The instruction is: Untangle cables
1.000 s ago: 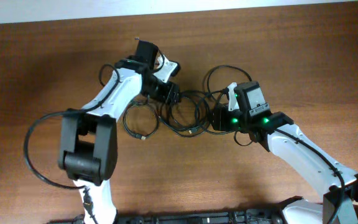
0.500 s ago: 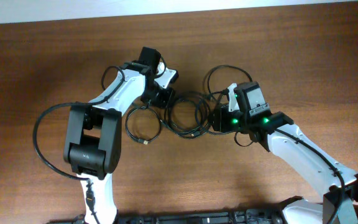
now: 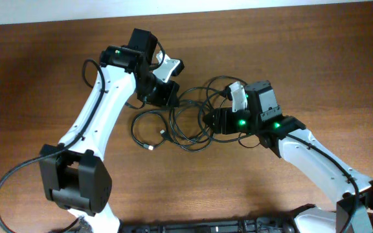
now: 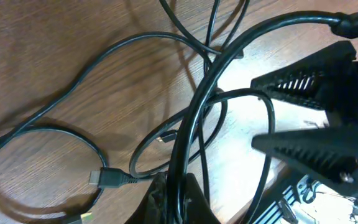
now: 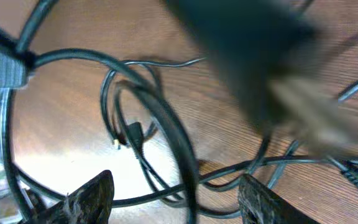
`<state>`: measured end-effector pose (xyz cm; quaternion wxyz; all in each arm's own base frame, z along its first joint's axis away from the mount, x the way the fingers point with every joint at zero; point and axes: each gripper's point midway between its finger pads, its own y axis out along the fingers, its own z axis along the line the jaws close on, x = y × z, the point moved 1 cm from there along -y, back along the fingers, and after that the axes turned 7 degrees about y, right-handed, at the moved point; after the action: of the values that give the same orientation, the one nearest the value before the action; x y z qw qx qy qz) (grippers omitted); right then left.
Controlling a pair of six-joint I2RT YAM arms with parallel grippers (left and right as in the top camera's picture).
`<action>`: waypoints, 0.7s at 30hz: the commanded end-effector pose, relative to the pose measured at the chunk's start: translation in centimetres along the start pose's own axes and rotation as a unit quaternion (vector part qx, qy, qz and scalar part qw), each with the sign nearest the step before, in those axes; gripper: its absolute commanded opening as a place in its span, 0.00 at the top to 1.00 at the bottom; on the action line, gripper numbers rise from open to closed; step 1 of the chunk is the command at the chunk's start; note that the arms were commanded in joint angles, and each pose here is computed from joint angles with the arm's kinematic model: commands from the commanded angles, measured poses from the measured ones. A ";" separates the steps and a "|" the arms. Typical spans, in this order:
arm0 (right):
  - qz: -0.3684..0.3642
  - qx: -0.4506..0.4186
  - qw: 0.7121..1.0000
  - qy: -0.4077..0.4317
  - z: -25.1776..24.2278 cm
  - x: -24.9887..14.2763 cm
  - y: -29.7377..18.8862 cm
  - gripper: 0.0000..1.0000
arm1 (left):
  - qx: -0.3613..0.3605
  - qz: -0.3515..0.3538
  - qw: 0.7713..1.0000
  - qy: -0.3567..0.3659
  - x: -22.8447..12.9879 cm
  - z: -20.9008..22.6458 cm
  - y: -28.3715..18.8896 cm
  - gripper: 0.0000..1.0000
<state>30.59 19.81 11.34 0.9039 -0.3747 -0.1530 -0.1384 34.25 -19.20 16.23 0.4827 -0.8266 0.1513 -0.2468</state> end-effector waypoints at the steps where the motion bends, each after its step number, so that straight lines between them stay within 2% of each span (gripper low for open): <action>1: -0.012 -0.057 0.998 0.000 -1.8 0.2 0.0 0.43 | -0.068 -0.039 0.996 0.040 0.9 -3.0 -1.6 1.00; 2: -0.019 -0.141 0.990 0.015 -4.9 -0.1 -0.3 0.61 | -0.062 -0.049 0.996 0.050 1.0 -3.3 -2.4 1.00; 4: 0.000 -0.173 0.985 0.029 -6.5 -1.1 0.0 0.89 | -0.053 -0.066 0.994 0.068 1.0 -3.5 -3.7 1.00; 5: -0.003 -0.191 0.981 0.030 -7.2 -1.1 -0.3 0.96 | -0.034 -0.065 0.995 0.068 0.8 -3.1 -4.1 1.00; 9: -0.016 -0.250 0.966 0.060 -9.9 -0.7 -2.8 0.96 | 0.028 -0.025 0.998 0.049 -0.8 -0.9 -4.1 1.00; 10: -0.040 -0.260 0.962 0.073 -10.3 0.6 -5.3 0.96 | 0.032 -0.029 0.998 0.040 -0.9 -0.2 -4.4 1.00; 12: -0.076 -0.266 0.960 0.044 -9.6 3.0 -9.2 0.96 | 0.040 -0.038 0.998 0.018 -1.1 1.5 -5.3 1.00; 15: -0.186 -0.301 0.935 0.031 -7.1 7.5 -18.3 0.96 | 0.053 -0.052 0.997 -0.028 -1.8 4.6 -6.9 1.00; 18: -0.302 -0.237 0.923 -0.024 0.3 11.6 -24.8 0.96 | 0.037 -0.068 0.996 -0.039 -1.9 4.8 -7.7 1.00; 20: -0.346 -0.152 0.922 -0.080 6.1 13.2 -27.4 0.96 | 0.037 -0.067 0.996 -0.038 -1.9 4.7 -7.7 0.77; 21: -0.371 -0.099 0.916 -0.120 10.0 13.7 -29.3 0.96 | 0.037 -0.067 0.996 -0.038 -1.9 4.7 -7.6 0.74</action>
<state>32.19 3.04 36.66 0.7099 -0.4574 -0.3004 -0.4433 35.60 -11.04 19.19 0.4970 -0.8341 0.0710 -0.2284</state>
